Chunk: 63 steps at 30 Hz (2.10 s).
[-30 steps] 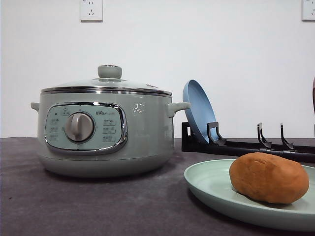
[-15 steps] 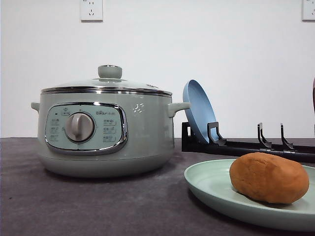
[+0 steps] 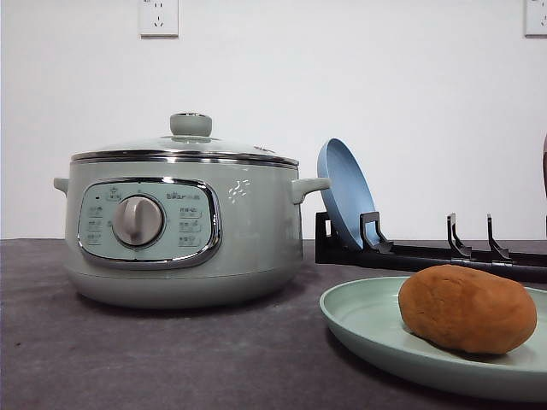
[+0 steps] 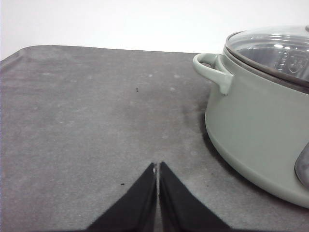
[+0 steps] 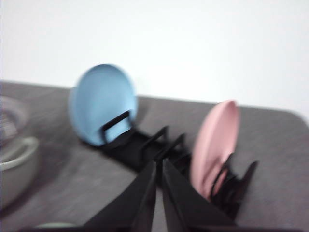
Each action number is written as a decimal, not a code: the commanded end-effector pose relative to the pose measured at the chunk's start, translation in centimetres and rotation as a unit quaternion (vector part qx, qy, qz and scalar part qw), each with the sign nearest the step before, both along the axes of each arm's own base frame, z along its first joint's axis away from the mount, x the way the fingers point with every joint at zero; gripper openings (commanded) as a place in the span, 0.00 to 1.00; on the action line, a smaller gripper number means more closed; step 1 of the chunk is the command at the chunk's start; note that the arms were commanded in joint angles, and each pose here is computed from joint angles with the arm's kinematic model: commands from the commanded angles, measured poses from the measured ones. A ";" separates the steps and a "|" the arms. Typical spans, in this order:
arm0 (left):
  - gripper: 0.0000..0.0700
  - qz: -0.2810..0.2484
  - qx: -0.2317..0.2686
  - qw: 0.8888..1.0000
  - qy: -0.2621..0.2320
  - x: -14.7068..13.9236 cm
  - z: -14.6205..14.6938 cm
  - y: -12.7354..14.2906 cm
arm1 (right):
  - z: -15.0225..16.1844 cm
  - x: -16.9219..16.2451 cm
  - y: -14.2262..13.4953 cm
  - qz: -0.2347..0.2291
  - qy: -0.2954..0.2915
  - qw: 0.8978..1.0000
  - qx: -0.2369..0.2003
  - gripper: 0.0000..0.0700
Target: Transfer potato from steamer to green plate
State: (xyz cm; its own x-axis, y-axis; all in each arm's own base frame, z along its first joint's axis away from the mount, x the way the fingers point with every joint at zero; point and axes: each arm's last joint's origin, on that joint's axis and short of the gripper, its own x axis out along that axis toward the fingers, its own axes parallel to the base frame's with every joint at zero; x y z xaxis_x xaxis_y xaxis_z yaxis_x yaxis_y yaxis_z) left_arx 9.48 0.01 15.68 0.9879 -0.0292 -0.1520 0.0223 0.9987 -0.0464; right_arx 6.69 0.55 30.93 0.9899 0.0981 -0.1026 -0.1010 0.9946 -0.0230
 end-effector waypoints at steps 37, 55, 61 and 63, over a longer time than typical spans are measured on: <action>0.00 -0.002 0.001 1.000 0.013 0.1 -0.7 0.0 | -15.9 2.9 -0.4 -0.045 0.034 0.998 0.013 0.02; 0.00 -0.002 0.001 1.000 0.013 0.1 -0.7 0.0 | -15.7 2.9 -0.4 -0.044 0.023 0.999 0.014 0.02; 0.00 -0.002 0.001 1.000 0.013 0.1 -0.7 0.0 | -15.7 2.9 -0.4 -0.044 0.023 0.999 0.014 0.02; 0.00 -0.002 0.001 1.000 0.013 0.1 -0.7 0.0 | -15.7 2.9 -0.4 -0.044 0.023 0.999 0.014 0.02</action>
State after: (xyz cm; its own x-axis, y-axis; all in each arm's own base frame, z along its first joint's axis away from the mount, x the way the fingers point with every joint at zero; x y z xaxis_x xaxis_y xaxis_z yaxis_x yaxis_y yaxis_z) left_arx 9.48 0.01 15.68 0.9879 -0.0292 -0.1520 0.0224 0.9987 -0.0463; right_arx 9.59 0.17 15.25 0.9878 0.0173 -0.1548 -0.0168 0.9998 0.0050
